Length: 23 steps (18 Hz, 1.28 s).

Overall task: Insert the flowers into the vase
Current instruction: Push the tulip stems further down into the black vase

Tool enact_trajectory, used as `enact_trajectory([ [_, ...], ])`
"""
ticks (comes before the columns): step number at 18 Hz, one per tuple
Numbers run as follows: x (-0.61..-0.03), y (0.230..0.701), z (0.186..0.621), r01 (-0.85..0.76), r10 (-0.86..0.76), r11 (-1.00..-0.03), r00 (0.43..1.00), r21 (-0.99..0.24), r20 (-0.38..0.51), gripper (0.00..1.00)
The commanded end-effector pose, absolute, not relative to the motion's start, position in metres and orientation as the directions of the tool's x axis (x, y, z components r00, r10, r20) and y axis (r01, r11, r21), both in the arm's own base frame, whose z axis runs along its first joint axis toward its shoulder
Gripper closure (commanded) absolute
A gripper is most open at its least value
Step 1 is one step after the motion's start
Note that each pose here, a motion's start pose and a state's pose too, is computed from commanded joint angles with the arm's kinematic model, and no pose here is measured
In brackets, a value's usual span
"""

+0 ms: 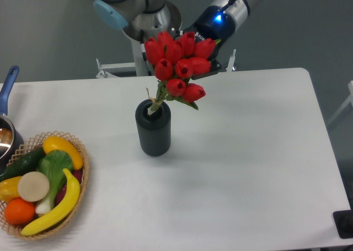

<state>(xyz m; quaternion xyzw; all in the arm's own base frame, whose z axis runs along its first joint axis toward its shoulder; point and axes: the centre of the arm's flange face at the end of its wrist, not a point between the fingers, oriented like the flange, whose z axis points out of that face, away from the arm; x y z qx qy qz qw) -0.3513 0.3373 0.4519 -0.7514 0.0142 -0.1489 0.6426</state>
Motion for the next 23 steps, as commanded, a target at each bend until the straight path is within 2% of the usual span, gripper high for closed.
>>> enact_trajectory([
  [5, -0.350, 0.330, 0.448, 0.170, -0.199, -0.171, 0.959, -0.971, 0.203, 0.93],
  [10, -0.328, 0.324, 0.413, 0.139, -0.211, -0.168, 0.962, -0.976, 0.173, 0.93],
  [13, -0.315, 0.320, 0.395, 0.160, -0.210, -0.174, 0.958, -0.972, 0.196, 0.92],
  [23, -0.302, 0.310, 0.356, 0.101, -0.214, -0.161, 0.967, -0.982, 0.135, 0.89],
])
